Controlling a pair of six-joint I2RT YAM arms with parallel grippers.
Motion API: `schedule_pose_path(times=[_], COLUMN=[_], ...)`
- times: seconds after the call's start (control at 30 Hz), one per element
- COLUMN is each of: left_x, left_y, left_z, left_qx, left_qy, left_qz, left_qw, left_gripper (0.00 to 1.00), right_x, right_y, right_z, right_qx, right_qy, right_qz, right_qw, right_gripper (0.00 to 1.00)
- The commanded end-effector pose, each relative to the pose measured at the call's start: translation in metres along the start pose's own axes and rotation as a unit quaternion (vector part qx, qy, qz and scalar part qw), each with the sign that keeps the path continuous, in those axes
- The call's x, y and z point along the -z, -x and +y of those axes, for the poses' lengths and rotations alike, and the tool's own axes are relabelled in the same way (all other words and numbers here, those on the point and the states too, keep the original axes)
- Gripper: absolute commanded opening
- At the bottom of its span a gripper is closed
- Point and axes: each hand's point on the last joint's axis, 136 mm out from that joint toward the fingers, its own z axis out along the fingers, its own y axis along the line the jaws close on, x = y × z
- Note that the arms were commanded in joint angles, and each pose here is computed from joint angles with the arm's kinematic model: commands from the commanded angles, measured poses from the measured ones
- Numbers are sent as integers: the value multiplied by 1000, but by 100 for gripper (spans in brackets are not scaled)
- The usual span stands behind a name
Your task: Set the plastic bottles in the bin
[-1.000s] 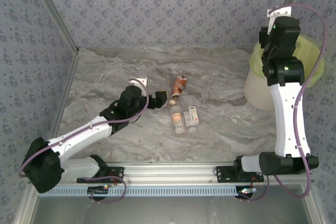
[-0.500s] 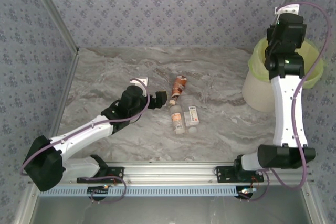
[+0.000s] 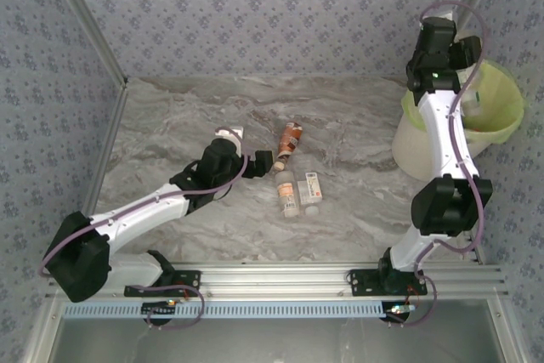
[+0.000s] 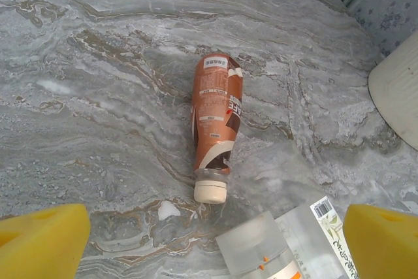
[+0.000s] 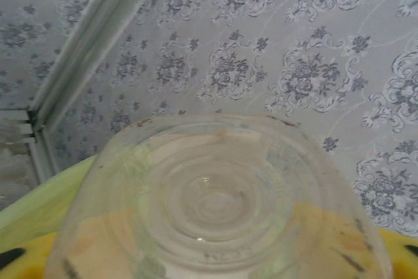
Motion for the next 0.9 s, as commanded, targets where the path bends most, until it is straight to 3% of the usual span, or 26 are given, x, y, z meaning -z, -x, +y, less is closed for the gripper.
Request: schedule_pose_path(times=[0.0, 0.07, 0.1, 0.13, 0.17, 0.53, 0.87], left_x=[1, 1, 0, 0, 0, -3, -14], left_y=[21, 20, 20, 20, 19, 14, -3], left_z=[-12, -13, -12, -12, -12, -7, 6], left_qx=[10, 11, 12, 13, 13, 10, 23], left_qy=[-16, -18, -17, -17, -17, -1, 39], left_qz=[-19, -18, -17, -17, -16, -3, 44], left_qw=[1000, 1000, 1000, 1000, 1000, 1000, 998], left_gripper=[99, 99, 99, 99, 99, 99, 99], right_x=[4, 3, 5, 6, 9, 46, 117], right_y=[22, 23, 23, 23, 22, 24, 17], right_z=[-34, -35, -35, -35, -35, -31, 34], right_qx=[3, 3, 2, -1, -5, -37, -114], right_qy=[-66, -70, -67, -65, -61, -2, 192], right_qz=[-8, 0, 2, 3, 3, -12, -45], right_qw=[998, 998, 998, 998, 998, 999, 974], right_gripper=[79, 82, 86, 99, 100, 100, 100])
